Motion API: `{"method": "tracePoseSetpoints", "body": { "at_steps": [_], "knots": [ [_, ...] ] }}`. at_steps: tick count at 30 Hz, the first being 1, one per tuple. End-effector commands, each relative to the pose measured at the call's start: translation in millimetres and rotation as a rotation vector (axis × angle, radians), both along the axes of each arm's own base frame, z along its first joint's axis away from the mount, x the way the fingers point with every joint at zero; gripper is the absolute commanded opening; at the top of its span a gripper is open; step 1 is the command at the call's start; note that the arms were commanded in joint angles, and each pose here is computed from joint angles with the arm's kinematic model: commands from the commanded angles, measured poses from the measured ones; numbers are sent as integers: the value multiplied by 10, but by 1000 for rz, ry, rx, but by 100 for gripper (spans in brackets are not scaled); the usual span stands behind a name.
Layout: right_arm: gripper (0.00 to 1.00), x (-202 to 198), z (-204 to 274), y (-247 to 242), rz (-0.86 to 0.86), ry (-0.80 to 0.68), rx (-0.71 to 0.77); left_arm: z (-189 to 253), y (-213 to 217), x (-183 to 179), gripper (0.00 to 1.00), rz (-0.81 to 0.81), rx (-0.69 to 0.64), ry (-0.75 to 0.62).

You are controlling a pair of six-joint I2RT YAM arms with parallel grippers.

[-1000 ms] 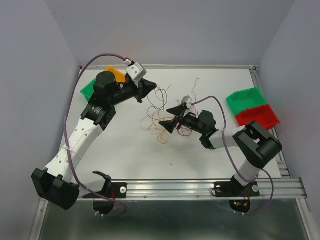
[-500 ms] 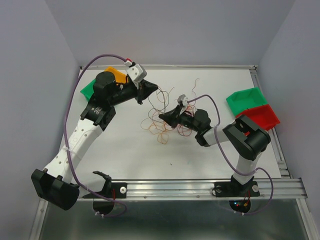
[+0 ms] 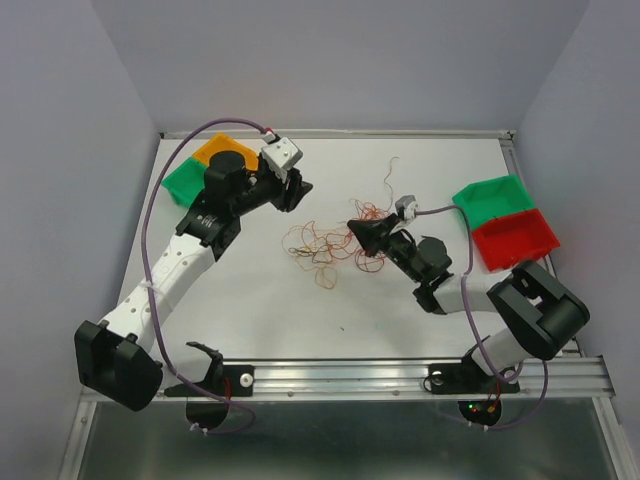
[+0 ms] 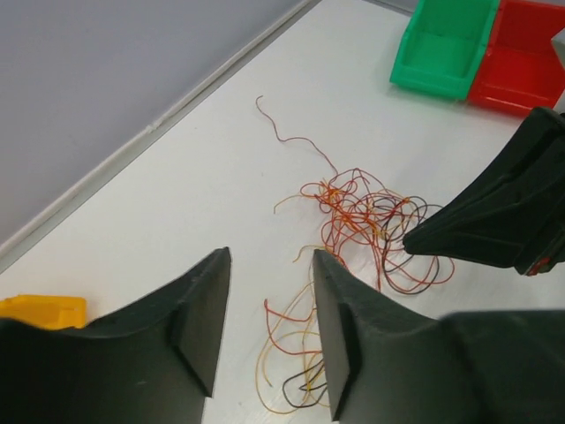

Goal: Untangle the cables

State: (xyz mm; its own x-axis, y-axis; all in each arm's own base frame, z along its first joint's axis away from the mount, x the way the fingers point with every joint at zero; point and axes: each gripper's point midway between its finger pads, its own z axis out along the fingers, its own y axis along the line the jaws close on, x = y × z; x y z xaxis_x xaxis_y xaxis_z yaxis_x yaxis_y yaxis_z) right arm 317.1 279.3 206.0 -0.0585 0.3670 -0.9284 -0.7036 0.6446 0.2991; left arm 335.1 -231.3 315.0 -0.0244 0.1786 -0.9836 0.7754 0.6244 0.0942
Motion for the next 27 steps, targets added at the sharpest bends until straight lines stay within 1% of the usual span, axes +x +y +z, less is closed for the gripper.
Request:
{"method": "tracePoseSetpoints", "body": {
  "at_steps": [1,2,3,4,5,6,7,8,9,10,11,12,14,15,16,18,19,21,22,27],
  "knots": [
    [2,62,-17,-34,-48,28,-35,121,51,100,63,43,20,-78],
    [8,80,-56,-12,-44,54,-61,72,73,124,66,56,36,-77],
    [24,133,-151,39,-36,109,-118,-12,133,164,67,85,73,-83],
    [31,98,-201,95,3,130,-148,-65,165,182,71,101,91,-82],
    [45,86,-236,137,28,145,-171,-193,207,200,72,118,117,-68],
    [50,50,-347,159,51,180,-213,-265,250,227,74,138,139,-63],
    [54,48,-343,191,69,179,-229,-369,253,236,75,127,172,-60],
    [57,2,-395,241,112,187,-252,-495,255,224,75,114,196,-43],
    [57,-13,-509,239,127,206,-303,-630,233,210,75,81,229,-21],
    [57,-10,-552,251,136,215,-324,-708,225,200,75,61,246,-4],
    [57,19,-517,295,149,208,-336,-771,211,195,75,46,260,12],
    [56,23,-668,304,162,241,-382,-908,189,178,75,19,283,60],
    [54,95,-666,371,163,266,-385,-1014,173,185,75,-8,302,91],
    [52,97,-707,387,166,302,-382,-1041,150,178,74,-27,305,112],
    [51,108,-781,409,173,332,-382,-1166,124,196,74,-43,320,147],
    [50,138,-770,477,189,365,-372,-1239,101,229,72,-56,338,176],
    [50,161,-837,499,187,396,-374,-1336,96,256,70,-58,349,200],
    [48,193,-932,504,178,437,-393,-1374,104,305,69,-47,357,205],
    [47,244,-937,536,175,440,-397,-1406,127,337,69,-34,361,211],
    [46,243,-974,637,229,444,-408,-1440,156,385,69,-11,367,213]
  ]
}}
